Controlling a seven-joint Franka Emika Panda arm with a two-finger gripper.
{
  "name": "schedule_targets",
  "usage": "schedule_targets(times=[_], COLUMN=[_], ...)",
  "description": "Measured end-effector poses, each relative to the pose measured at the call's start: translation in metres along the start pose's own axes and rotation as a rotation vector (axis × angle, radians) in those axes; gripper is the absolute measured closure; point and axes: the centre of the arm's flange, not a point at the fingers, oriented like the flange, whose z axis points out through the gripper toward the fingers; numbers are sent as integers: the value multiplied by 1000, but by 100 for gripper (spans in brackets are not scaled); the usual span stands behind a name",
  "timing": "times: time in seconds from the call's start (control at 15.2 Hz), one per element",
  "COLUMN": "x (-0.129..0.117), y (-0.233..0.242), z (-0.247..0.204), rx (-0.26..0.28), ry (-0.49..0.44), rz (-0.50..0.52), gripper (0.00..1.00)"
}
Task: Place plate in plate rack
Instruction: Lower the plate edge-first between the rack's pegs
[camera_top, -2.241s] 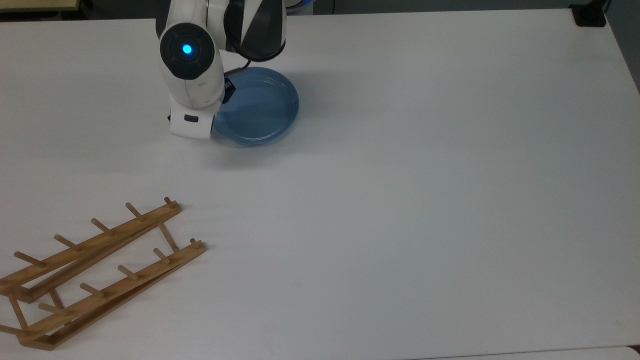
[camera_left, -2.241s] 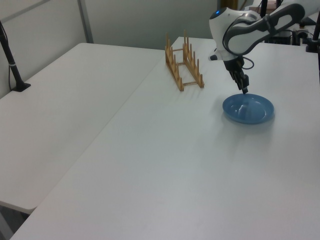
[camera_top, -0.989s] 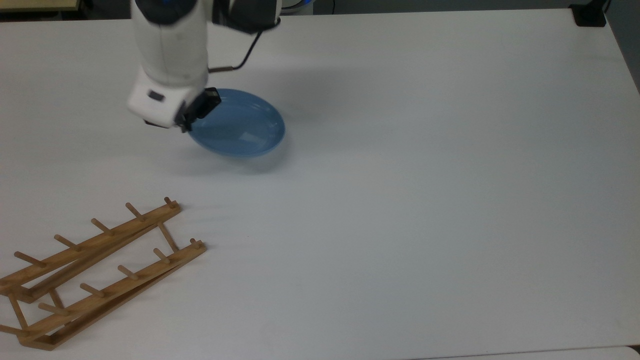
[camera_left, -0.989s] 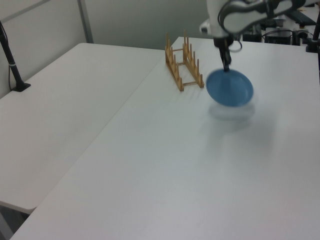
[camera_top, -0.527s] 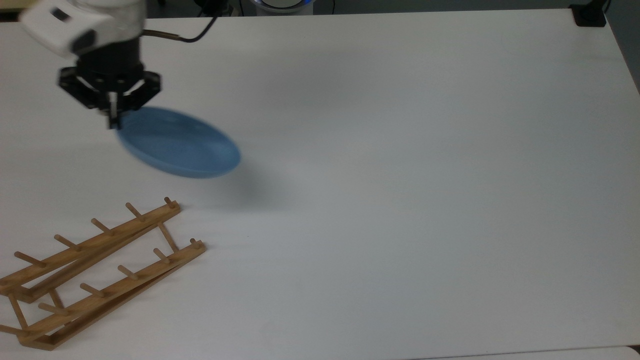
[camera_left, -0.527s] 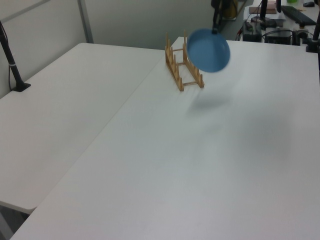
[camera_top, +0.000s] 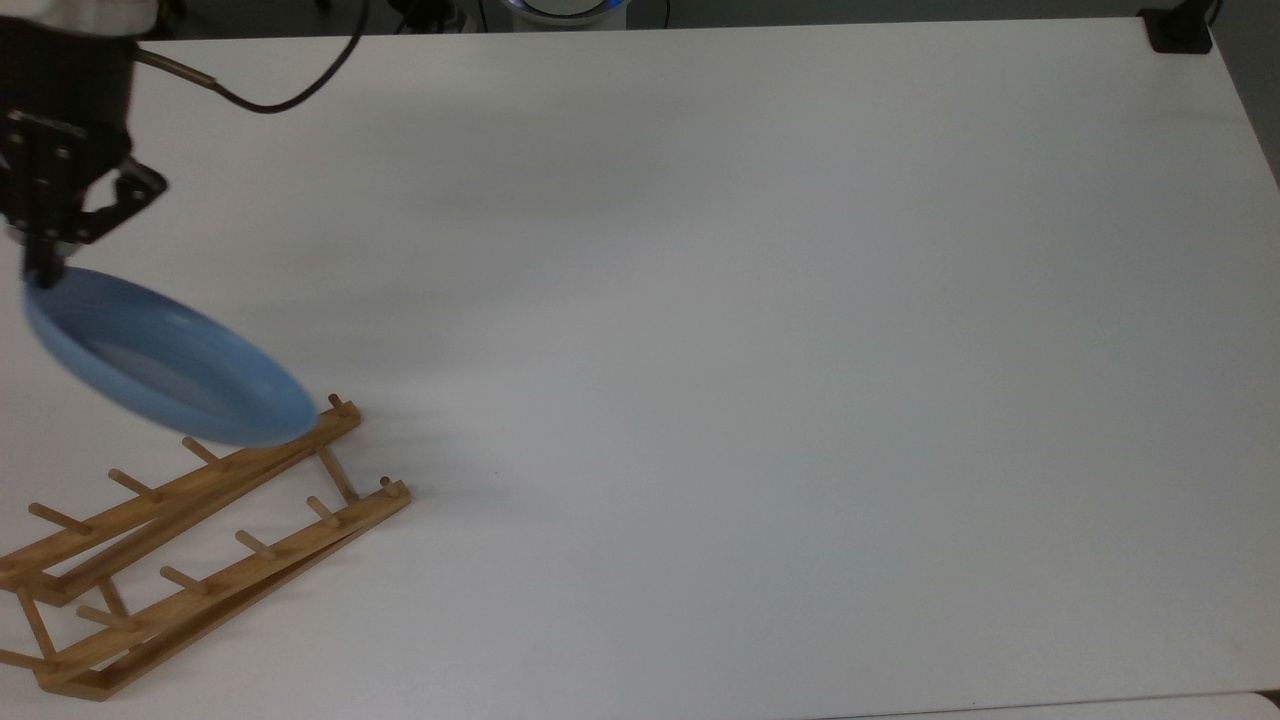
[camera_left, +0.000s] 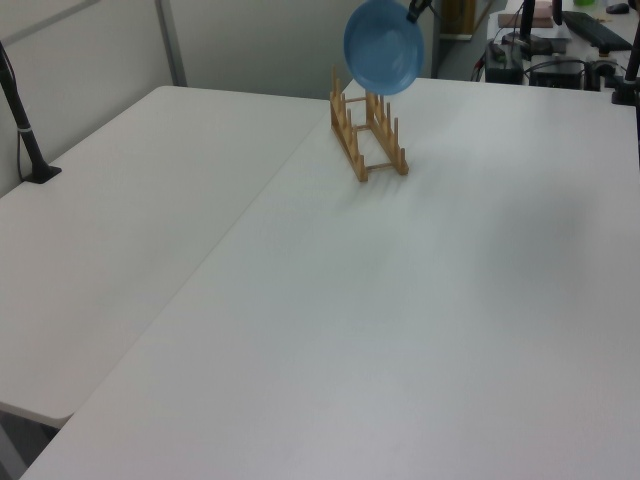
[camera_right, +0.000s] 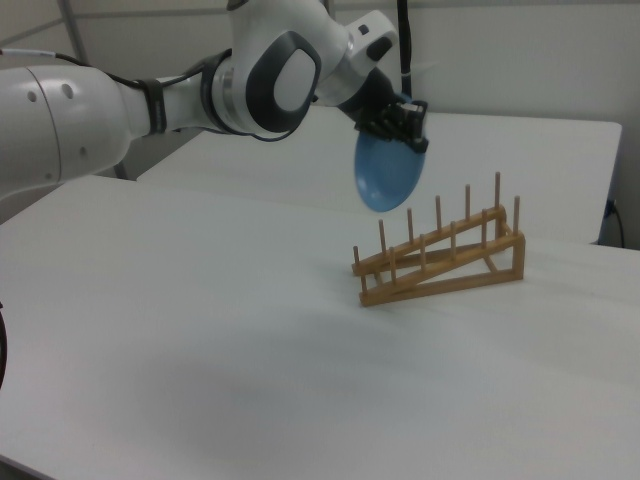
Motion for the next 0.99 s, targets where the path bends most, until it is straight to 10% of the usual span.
schedule_targets(times=[0.53, 0.99], x=[-11, -20], y=[2, -4], z=[44, 68], rx=[-209, -237], ry=[58, 54], rz=[95, 137], gripper=[96, 96])
